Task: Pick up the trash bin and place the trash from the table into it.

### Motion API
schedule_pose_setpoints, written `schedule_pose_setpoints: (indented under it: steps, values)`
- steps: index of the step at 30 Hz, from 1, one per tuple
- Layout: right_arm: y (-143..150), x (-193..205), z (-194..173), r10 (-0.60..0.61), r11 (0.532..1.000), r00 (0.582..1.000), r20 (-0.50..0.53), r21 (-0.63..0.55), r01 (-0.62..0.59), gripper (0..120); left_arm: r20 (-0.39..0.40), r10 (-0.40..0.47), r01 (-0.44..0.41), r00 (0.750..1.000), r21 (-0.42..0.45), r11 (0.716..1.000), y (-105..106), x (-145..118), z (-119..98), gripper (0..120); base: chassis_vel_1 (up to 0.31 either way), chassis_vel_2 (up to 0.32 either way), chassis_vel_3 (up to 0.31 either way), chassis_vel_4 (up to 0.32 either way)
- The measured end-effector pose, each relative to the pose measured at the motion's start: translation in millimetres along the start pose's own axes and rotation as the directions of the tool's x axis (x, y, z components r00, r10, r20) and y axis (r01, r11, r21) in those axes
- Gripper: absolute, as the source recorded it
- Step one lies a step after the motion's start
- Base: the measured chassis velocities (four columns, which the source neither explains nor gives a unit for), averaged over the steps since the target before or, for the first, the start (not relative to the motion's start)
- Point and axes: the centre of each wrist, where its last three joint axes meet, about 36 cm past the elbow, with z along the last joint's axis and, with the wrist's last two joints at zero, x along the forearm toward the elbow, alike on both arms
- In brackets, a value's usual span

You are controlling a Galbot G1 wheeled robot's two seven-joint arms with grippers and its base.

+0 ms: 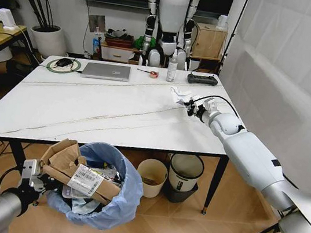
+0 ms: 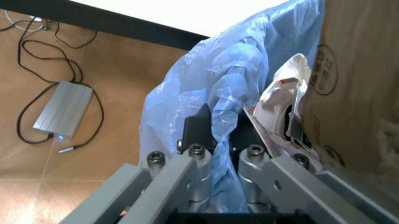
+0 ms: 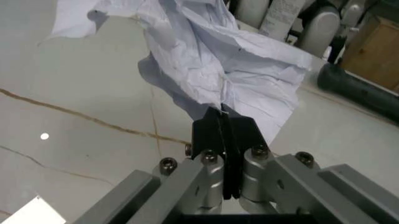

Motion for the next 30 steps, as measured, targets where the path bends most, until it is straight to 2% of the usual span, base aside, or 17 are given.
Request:
schedule_pose_setpoints:
  steps: [9,13,14,20,22,23,27,30]
  values:
    - [3,21,-29,-0.146,0.989,0.978,0.151,0.053,0.139,0,-0.002,0.002,-0.002,1.000,0.000,1.000,2,-2,-2,0,0.000,0.000,0.000,0.000]
    - [30,44,-52,-0.259,0.966,0.933,0.251,0.061,0.252,0,-0.002,-0.002,0.002,1.000,0.002,1.000,3,-3,-3,0,0.000,0.000,0.000,0.000]
    - [30,44,-52,-0.259,0.966,0.933,0.251,0.061,0.252,0,-0.002,-0.002,0.002,1.000,0.002,1.000,3,-3,-3,0,0.000,0.000,0.000,0.000]
    - [84,78,-82,-0.418,0.906,0.836,0.357,0.090,0.415,0,0.000,-0.003,0.003,1.000,0.000,1.000,5,-4,-5,0,0.000,0.000,0.000,0.000]
    - [108,94,-93,-0.478,0.873,0.787,0.389,0.110,0.476,0,0.001,-0.004,0.004,1.000,-0.001,1.000,6,-4,-7,0,0.000,0.000,0.000,0.000]
    - [108,94,-93,-0.478,0.873,0.787,0.389,0.110,0.476,0,0.001,-0.004,0.004,1.000,-0.001,1.000,6,-4,-7,0,0.000,0.000,0.000,0.000]
    - [142,116,-103,-0.544,0.825,0.727,0.419,0.110,0.554,0,0.003,-0.004,0.004,1.000,-0.002,1.000,6,-4,-7,0,0.000,0.000,0.000,0.000]
    - [157,126,-104,-0.572,0.802,0.706,0.418,0.103,0.588,0,0.005,-0.004,0.004,1.000,-0.002,1.000,6,-4,-9,0,0.000,0.000,0.000,0.000]
